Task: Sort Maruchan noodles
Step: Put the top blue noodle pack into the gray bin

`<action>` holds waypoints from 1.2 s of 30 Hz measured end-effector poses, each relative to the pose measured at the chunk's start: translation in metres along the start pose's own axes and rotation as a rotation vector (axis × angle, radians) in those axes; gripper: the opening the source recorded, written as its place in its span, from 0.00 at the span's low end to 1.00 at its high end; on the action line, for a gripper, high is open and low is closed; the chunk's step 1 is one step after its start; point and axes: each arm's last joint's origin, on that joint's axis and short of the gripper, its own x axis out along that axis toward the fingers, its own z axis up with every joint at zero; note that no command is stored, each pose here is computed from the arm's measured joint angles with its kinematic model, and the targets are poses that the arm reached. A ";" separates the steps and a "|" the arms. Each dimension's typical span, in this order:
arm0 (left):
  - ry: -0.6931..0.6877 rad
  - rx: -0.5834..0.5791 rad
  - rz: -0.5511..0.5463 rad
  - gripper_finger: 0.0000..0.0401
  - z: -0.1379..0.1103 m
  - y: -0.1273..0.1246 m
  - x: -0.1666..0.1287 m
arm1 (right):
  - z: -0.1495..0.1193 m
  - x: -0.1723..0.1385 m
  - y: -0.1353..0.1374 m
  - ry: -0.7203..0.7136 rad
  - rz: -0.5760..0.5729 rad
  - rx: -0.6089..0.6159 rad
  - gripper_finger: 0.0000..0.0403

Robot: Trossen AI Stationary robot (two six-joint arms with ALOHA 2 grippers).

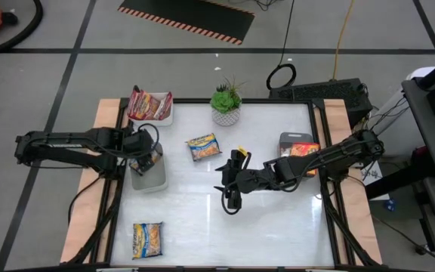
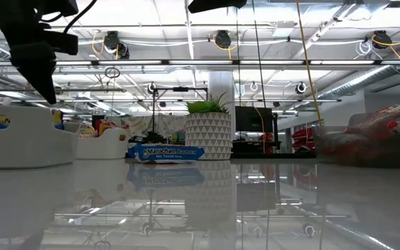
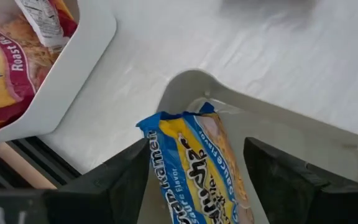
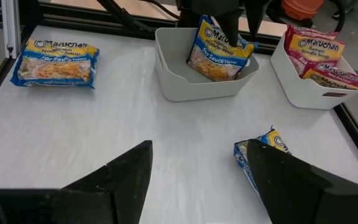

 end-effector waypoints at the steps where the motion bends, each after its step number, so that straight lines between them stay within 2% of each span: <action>1: 0.000 0.002 0.000 0.66 0.000 0.000 0.000 | 0.000 0.000 0.000 0.000 0.000 0.000 0.63; 7: -0.005 0.002 -0.002 0.66 0.002 0.001 -0.005 | 0.000 0.000 0.000 0.000 0.000 -0.006 0.63; 13: -0.059 -0.045 0.026 0.66 0.014 0.008 -0.037 | 0.000 0.003 -0.005 -0.001 -0.015 -0.018 0.63; 17: -0.153 -0.090 0.015 0.66 0.017 0.007 -0.059 | -0.014 0.015 -0.009 -0.021 -0.029 -0.051 0.63; 21: -0.265 -0.080 -0.021 0.66 0.018 -0.005 -0.064 | -0.031 0.026 -0.017 0.000 -0.052 -0.060 0.63; 25: -0.325 -0.050 -0.081 0.66 0.014 -0.023 -0.061 | -0.049 0.035 -0.029 0.061 -0.084 -0.007 0.63; 30: -0.392 -0.001 -0.155 0.66 0.007 -0.043 -0.054 | -0.068 0.045 -0.046 0.116 -0.102 0.117 0.63; 32: -0.403 0.021 -0.179 0.66 0.005 -0.048 -0.055 | -0.076 0.051 -0.053 0.148 -0.107 0.167 0.63; 36: -0.436 0.039 -0.185 0.66 0.002 -0.051 -0.058 | -0.091 0.067 -0.063 0.206 -0.149 0.182 0.63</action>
